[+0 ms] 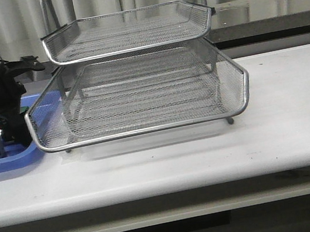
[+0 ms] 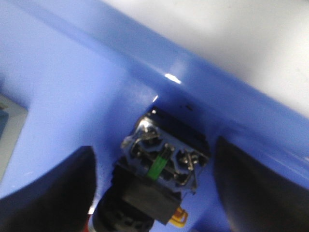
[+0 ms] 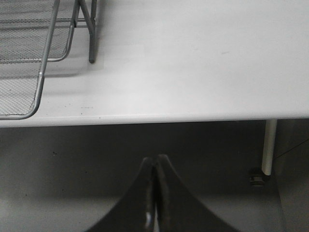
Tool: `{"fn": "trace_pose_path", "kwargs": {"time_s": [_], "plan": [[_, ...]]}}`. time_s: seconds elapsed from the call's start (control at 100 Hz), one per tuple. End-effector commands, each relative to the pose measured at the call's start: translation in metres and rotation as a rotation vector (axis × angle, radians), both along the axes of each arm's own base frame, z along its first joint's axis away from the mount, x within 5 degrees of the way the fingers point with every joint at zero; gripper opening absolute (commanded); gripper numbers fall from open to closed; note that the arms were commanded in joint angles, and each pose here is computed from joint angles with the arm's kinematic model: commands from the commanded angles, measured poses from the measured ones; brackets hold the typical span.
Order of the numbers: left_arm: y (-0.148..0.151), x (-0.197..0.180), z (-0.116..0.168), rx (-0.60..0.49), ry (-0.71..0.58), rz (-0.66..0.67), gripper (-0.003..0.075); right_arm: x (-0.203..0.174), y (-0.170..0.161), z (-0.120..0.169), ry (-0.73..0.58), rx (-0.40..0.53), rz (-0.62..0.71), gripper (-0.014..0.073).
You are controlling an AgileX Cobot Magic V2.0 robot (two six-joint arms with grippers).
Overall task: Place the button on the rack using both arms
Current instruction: 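Lower the left gripper into the blue tray and grasp the red push button, then lift the red push button out of the blue tray with the left gripper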
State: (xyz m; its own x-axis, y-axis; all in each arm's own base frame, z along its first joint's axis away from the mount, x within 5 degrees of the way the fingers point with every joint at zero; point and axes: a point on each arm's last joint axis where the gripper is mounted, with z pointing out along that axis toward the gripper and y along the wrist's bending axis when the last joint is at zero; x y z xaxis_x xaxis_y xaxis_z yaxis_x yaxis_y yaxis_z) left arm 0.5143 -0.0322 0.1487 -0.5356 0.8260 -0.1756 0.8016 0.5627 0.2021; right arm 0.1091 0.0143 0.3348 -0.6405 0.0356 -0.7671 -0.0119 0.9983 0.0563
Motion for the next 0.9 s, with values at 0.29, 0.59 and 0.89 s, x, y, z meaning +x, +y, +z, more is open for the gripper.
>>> {"fn": "trace_pose_path", "kwargs": {"time_s": [0.29, 0.59, 0.89], "plan": [[0.003, 0.004, 0.035, 0.036, -0.122, -0.009, 0.0005, 0.002, -0.001, 0.013, -0.088, -0.002, 0.002, -0.0068], [0.004, 0.005, 0.071, 0.054, -0.199, -0.011, 0.0004, 0.002, -0.001, 0.013, -0.088, -0.002, 0.002, -0.0068], [-0.002, -0.004, 0.129, -0.034, -0.191, 0.007, 0.0004, 0.002, -0.001, 0.013, -0.088, -0.002, 0.002, -0.0068]]}}
